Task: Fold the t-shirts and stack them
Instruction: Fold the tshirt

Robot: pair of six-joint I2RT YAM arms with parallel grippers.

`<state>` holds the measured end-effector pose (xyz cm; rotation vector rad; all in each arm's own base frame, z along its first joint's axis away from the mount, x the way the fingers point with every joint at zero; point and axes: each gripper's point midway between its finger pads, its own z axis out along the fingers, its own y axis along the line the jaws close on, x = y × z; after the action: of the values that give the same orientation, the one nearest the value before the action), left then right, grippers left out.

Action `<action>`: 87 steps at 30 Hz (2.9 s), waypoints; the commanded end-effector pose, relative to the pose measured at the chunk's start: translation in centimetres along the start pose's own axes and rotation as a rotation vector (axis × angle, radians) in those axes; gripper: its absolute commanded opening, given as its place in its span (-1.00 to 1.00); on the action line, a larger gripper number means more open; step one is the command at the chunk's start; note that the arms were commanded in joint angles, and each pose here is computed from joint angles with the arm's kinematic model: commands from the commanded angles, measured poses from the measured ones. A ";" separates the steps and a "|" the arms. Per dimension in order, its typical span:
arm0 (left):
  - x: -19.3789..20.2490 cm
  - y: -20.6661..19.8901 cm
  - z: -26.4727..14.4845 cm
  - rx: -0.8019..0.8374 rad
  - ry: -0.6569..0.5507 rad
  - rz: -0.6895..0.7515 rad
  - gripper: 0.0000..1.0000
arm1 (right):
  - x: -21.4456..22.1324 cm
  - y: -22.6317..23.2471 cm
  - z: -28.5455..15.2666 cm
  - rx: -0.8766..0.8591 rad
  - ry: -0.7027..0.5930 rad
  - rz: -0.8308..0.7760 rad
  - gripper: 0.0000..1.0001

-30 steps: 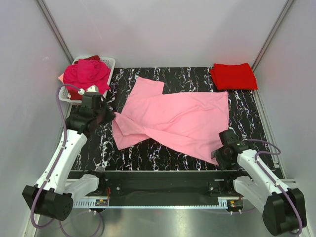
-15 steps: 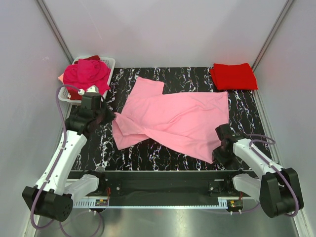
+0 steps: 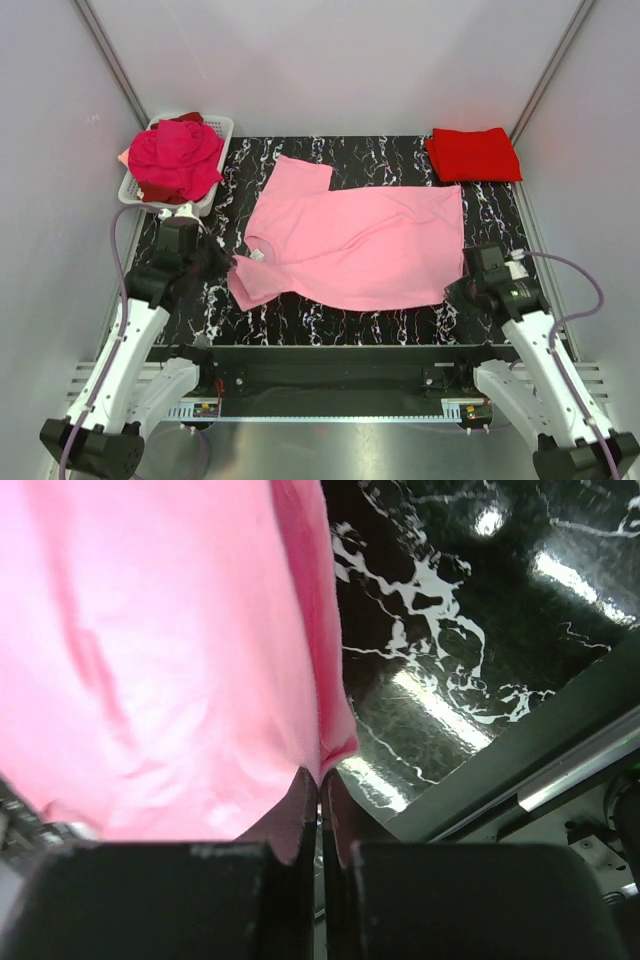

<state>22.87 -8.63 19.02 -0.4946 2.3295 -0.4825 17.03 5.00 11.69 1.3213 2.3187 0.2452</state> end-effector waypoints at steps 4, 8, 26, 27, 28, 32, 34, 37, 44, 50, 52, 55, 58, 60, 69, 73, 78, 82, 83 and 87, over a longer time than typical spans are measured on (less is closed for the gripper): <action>6.1 1.9 -0.7 0.040 0.135 -0.016 -1.00 | -2.5 -3.5 -4.6 0.012 -0.149 0.019 -1.00; 9.2 2.6 -0.9 0.035 0.204 -0.021 -1.00 | -2.9 -4.7 -6.1 -0.008 -0.186 0.067 -1.00; 10.4 -0.2 -3.2 -0.097 0.180 0.228 -0.99 | 0.1 -2.5 -4.3 -0.127 -0.040 0.016 -1.00; 9.8 -0.4 -3.2 -0.113 0.174 0.246 -0.99 | 0.1 -2.5 -4.2 -0.128 -0.041 0.020 -1.00; 9.0 -1.0 -3.0 -0.127 0.173 0.280 -0.99 | -0.3 -2.1 -4.2 -0.139 -0.057 0.025 -1.00; 7.0 -3.0 -1.8 -0.106 0.176 0.329 -0.98 | -1.6 -1.0 -4.5 -0.113 -0.098 0.011 -1.00; 5.5 -3.5 -0.8 -0.111 0.187 0.346 -0.98 | -2.2 -0.1 -4.3 -0.091 -0.107 -0.003 -1.00; 3.3 -4.2 1.0 -0.105 0.209 0.354 -0.98 | -2.9 1.1 -3.5 -0.070 -0.124 -0.011 -1.00; -1.1 -5.8 5.8 -0.154 0.256 0.416 -0.99 | -6.4 2.5 -0.6 0.003 -0.165 0.036 -1.00; -3.0 -6.4 9.8 -0.181 0.308 0.431 -0.91 | -8.4 2.5 3.1 0.053 -0.117 0.051 -1.00; -3.5 -6.0 11.3 -0.210 0.331 0.434 -0.91 | -8.8 2.5 4.4 0.070 -0.097 0.053 -1.00; -4.0 -5.2 13.1 -0.249 0.354 0.444 -0.90 | -9.4 2.0 5.7 0.106 -0.085 0.062 -1.00; -4.8 -4.4 14.0 -0.291 0.362 0.458 -0.89 | -10.3 1.6 6.8 0.120 -0.083 0.078 -1.00; -5.4 -4.2 14.3 -0.301 0.350 0.455 -0.89 | -10.4 1.2 7.4 0.131 -0.066 0.080 -1.00; -5.9 -4.3 16.6 -0.311 0.358 0.479 -0.84 | -10.9 0.7 9.6 0.152 -0.030 0.097 -1.00; -5.8 -3.8 18.2 -0.334 0.386 0.506 -0.61 | -11.4 1.1 10.5 0.152 -0.020 0.091 -0.70; -8.6 -5.0 15.3 -0.324 0.279 0.474 -0.08 | -13.7 2.5 10.1 0.124 -0.031 0.095 0.31; -10.6 -5.1 10.2 -0.303 0.129 0.360 0.53 | -15.4 3.9 7.6 0.073 -0.081 0.056 0.94; -10.2 -4.8 9.3 -0.291 0.114 0.331 0.57 | -15.9 3.9 6.4 0.069 -0.112 0.063 0.97; -4.6 -2.5 6.5 -0.209 0.117 0.169 0.69 | -15.0 1.5 4.5 0.070 -0.125 0.129 0.98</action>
<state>34.11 -9.67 18.43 -0.2132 2.5757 -0.0619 29.22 -6.91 11.31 1.4558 2.1986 0.1181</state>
